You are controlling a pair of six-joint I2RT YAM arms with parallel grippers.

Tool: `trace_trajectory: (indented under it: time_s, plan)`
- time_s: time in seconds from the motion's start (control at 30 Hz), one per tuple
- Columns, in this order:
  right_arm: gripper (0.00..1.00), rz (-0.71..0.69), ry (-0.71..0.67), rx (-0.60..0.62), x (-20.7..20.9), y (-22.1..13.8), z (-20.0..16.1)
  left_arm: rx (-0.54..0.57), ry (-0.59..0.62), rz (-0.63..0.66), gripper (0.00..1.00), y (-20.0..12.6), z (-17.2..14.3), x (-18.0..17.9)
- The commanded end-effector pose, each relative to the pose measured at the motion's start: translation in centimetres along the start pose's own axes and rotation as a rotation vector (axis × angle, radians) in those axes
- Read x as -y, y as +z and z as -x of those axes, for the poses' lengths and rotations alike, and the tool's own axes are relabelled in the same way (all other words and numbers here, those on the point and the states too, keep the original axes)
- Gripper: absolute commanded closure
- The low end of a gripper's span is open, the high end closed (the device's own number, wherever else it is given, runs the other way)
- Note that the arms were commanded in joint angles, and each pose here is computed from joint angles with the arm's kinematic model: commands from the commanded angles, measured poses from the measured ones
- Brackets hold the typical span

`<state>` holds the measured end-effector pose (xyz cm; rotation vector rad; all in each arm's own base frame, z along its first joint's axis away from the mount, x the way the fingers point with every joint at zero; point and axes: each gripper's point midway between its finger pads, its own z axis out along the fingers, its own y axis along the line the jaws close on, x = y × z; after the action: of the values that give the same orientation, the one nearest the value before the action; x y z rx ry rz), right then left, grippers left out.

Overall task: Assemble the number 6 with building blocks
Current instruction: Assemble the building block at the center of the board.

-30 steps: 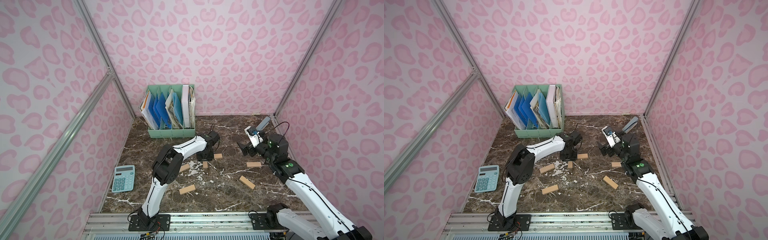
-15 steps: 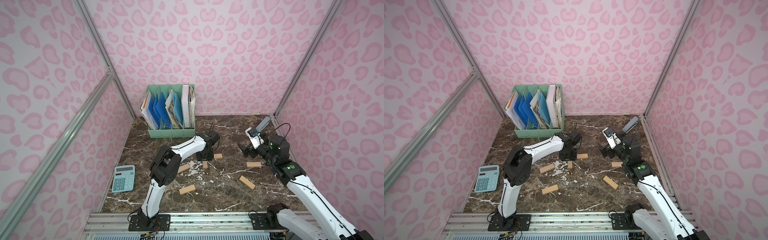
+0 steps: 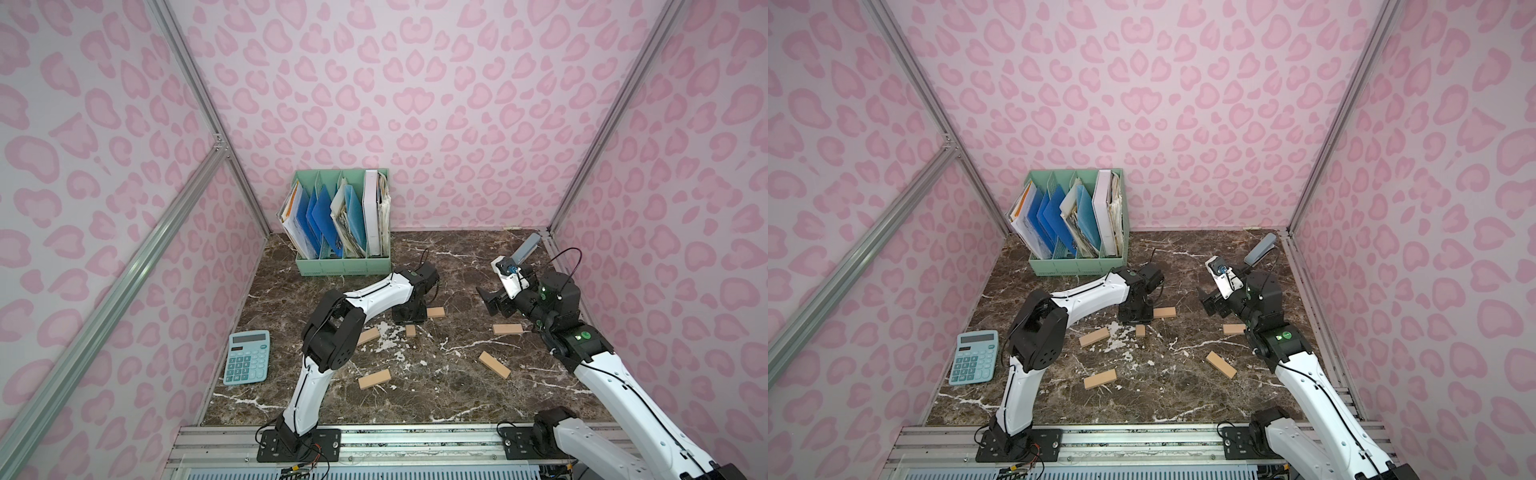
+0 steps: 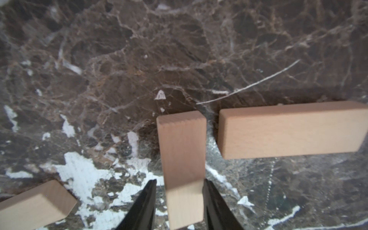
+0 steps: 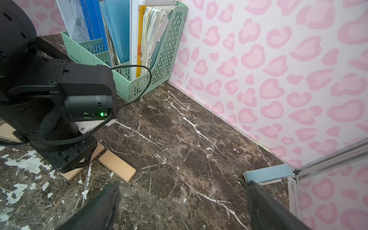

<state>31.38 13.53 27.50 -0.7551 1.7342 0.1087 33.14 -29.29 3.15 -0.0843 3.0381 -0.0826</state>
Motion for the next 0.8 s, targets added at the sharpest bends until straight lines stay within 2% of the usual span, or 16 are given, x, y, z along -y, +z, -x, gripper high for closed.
trace_trajectory:
  time_s: [0.0,0.3,0.77]
  plan:
    - [0.01,-0.007,-0.008,0.007,0.2,-0.1,0.3,-0.017,-0.007,0.014,0.57,0.4,-0.3,-0.2]
    - [0.01,-0.011,-0.018,0.000,0.3,-0.2,0.2,-0.019,-0.010,0.025,0.57,0.7,-0.4,-0.4]
    - [0.01,0.009,-0.012,0.002,-0.1,0.2,0.0,0.018,-0.011,0.006,0.57,-1.4,0.3,0.0]
